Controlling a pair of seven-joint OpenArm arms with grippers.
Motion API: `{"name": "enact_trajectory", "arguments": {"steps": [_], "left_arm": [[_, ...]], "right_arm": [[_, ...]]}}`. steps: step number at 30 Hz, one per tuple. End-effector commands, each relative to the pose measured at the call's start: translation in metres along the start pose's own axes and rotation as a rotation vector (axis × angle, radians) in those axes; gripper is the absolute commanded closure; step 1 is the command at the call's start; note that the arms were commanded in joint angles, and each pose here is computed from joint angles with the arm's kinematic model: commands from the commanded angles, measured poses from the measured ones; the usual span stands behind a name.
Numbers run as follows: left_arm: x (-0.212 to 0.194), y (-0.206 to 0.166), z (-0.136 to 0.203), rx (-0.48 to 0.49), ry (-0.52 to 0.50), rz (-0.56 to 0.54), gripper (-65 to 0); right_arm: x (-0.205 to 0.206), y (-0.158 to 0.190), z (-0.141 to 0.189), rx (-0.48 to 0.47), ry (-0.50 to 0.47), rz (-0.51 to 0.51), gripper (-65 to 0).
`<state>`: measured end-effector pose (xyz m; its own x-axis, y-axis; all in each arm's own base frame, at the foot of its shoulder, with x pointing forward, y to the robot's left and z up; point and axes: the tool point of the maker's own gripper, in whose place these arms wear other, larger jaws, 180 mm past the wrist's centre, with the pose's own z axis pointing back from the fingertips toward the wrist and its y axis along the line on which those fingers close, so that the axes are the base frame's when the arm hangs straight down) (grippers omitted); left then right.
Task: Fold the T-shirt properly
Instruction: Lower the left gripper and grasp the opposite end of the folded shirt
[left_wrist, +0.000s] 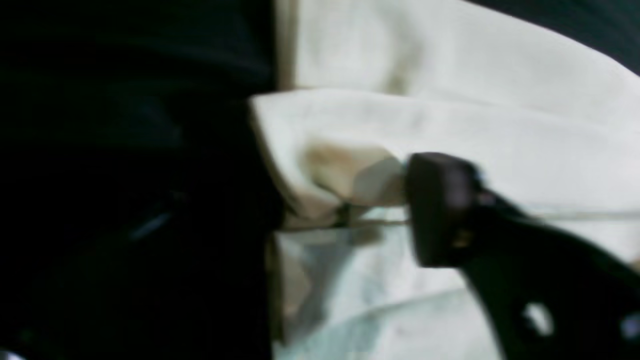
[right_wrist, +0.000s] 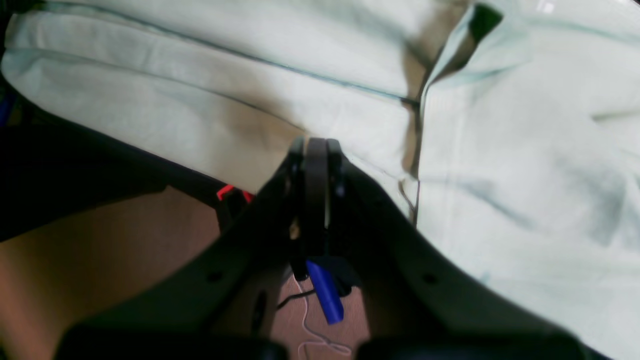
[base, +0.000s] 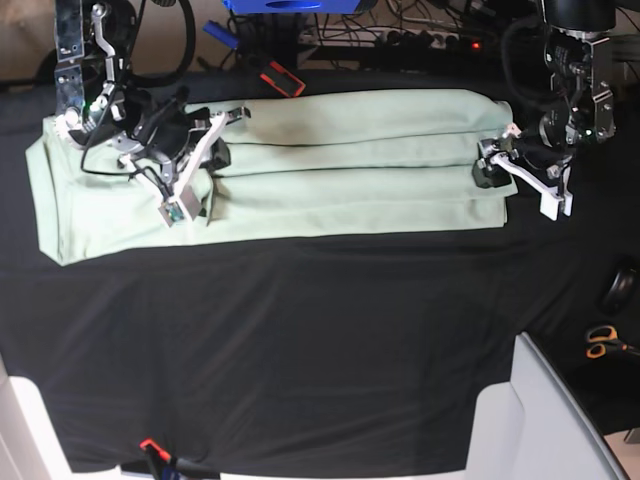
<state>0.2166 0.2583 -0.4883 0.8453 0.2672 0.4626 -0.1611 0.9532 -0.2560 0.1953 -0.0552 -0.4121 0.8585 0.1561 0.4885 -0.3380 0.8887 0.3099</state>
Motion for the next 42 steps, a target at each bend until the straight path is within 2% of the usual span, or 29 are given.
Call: {"name": "enact_trajectory", "arguments": {"steps": [1, 4, 10, 12, 13, 15, 16, 21, 25, 30, 38, 42], "left_arm": [[-0.04, -0.029, -0.006, -0.104, 0.135, 0.032, -36.6], [-0.041, -0.026, -0.006, -0.091, 0.139, 0.016, -25.0], [-0.041, -0.02, -0.007, -0.058, 0.148, -0.026, -23.9], [-0.04, -0.021, -0.006, -0.058, 0.144, -0.029, -21.2], [-0.04, -0.019, -0.005, -0.055, 0.147, -0.033, -17.0], [-0.038, -0.018, -0.005, -0.054, 0.146, -0.037, -2.0], [-0.037, -0.017, -0.005, -0.052, 0.145, -0.037, 0.0], [-0.029, -0.008, 0.0, -0.036, 0.134, -0.054, 0.0], [-0.012, -0.015, 0.007, -0.043, 0.096, -0.099, 0.0], [-0.002, -0.02, 0.018, -0.031, 0.135, -0.139, 0.0], [0.025, -0.015, 0.032, 0.117, 0.057, 0.01, 0.0], [0.026, -0.012, 0.039, 0.202, 0.078, 0.042, 0.0]], "right_arm": [[0.01, 0.001, 0.004, 0.007, -0.038, 0.007, -0.3], [0.01, 0.001, 0.004, 0.007, -0.038, 0.007, -0.3], [0.01, 0.001, 0.004, 0.007, -0.038, 0.007, -0.3], [0.01, 0.001, 0.004, 0.007, -0.038, 0.007, -0.3], [0.01, 0.001, 0.004, 0.007, -0.038, 0.007, -0.3], [0.01, 0.001, 0.004, 0.007, -0.038, 0.007, -0.3], [0.01, 0.001, 0.004, 0.007, -0.038, 0.007, -0.3], [0.009, 0.001, 0.003, 0.007, -0.036, 0.006, -0.3], [0.009, 0.001, 0.003, 0.007, -0.036, 0.006, -0.3], [0.009, 0.001, 0.003, 0.007, -0.036, 0.006, -0.3], [0.009, 0.001, 0.003, 0.007, -0.036, 0.006, -0.3], [0.009, 0.001, 0.003, 0.007, -0.036, 0.006, -0.3]]}}
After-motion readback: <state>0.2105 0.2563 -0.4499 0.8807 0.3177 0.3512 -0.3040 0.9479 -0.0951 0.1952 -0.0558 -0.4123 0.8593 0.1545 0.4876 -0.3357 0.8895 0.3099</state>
